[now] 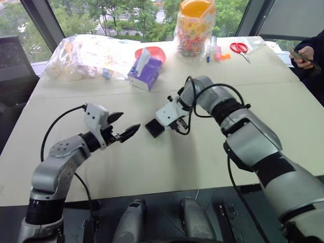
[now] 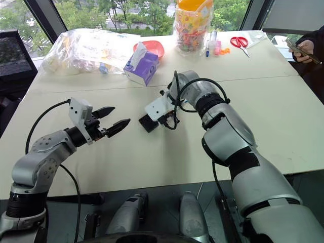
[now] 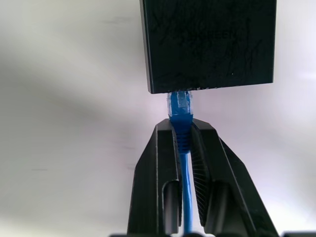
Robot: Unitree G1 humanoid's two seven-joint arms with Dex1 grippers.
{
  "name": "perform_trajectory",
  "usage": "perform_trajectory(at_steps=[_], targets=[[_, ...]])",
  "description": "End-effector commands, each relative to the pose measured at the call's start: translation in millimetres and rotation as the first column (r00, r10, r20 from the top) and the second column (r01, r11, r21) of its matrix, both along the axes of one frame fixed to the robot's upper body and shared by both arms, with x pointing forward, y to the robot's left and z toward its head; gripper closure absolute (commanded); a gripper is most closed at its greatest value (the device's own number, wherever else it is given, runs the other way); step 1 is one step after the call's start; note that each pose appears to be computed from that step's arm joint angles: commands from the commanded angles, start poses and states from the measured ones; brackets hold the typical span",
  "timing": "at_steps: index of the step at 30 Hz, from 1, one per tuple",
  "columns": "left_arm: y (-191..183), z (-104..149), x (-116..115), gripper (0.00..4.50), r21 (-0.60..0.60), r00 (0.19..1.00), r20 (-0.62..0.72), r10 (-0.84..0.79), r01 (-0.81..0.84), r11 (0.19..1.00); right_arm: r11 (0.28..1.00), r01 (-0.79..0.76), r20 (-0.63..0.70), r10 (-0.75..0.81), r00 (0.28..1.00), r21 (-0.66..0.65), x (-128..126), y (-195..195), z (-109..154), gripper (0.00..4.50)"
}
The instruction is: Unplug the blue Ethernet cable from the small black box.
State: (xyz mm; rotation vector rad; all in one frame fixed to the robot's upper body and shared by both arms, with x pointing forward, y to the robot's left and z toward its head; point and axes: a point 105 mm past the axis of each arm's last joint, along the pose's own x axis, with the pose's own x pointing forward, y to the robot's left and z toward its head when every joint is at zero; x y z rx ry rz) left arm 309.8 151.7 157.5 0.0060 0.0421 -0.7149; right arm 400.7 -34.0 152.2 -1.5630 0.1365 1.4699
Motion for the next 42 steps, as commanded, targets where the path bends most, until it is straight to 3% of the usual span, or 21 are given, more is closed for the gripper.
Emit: perform_trajectory(at_steps=[1,5,10,13,21,24,33,38,42], targets=[[-13.1,14.2,4.0,0.0,-0.061,0.999,0.024,-0.031,0.032,0.998,0.952,-0.064,0.269,-0.02,0.963,0.301,11.3,3.5,42.6,4.47],[-20.7,21.9,10.4,0.0,-0.099,0.998,0.018,-0.062,0.063,0.993,0.877,-0.194,0.519,-0.073,0.851,0.44,1.7,-11.5,59.0,4.47],[-24.8,32.5,17.2,0.0,-0.148,0.993,0.004,-0.12,0.119,0.982,0.783,-0.258,0.652,-0.233,0.722,0.566,-23.4,-12.9,63.8,4.47],[-26.5,36.4,20.2,0.0,-0.148,0.99,0.008,-0.143,0.143,0.979,0.765,-0.258,0.667,-0.282,0.69,0.59,-34.1,-8.4,61.0,4.47],[-31.4,45.9,27.6,0.0,-0.162,0.983,0.032,-0.178,0.181,0.97,0.759,-0.248,0.657,-0.295,0.693,0.602,-42.1,0.9,58.7,4.47],[-33.0,48.6,28.7,0.72,-0.174,0.982,0.046,-0.182,0.188,0.967,0.762,-0.25,0.661,-0.292,0.691,0.598,-42.2,0.8,59.8,4.5],[-35.1,55.5,29.6,4.02,-0.228,0.979,0.07,-0.19,0.201,0.953,0.783,-0.263,0.671,-0.247,0.699,0.563,-47.0,1.0,53.2,4.5],[-36.4,49.7,28.3,4.02,-0.219,0.979,0.042,-0.201,0.205,0.954,0.781,-0.264,0.656,-0.233,0.718,0.566,-50.5,-0.1,51.9,4.5],[-34.0,45.8,28.9,4.02,-0.191,0.977,0.024,-0.21,0.21,0.959,0.757,-0.236,0.583,-0.226,0.78,0.609,-52.1,-1.1,53.1,2.74]])
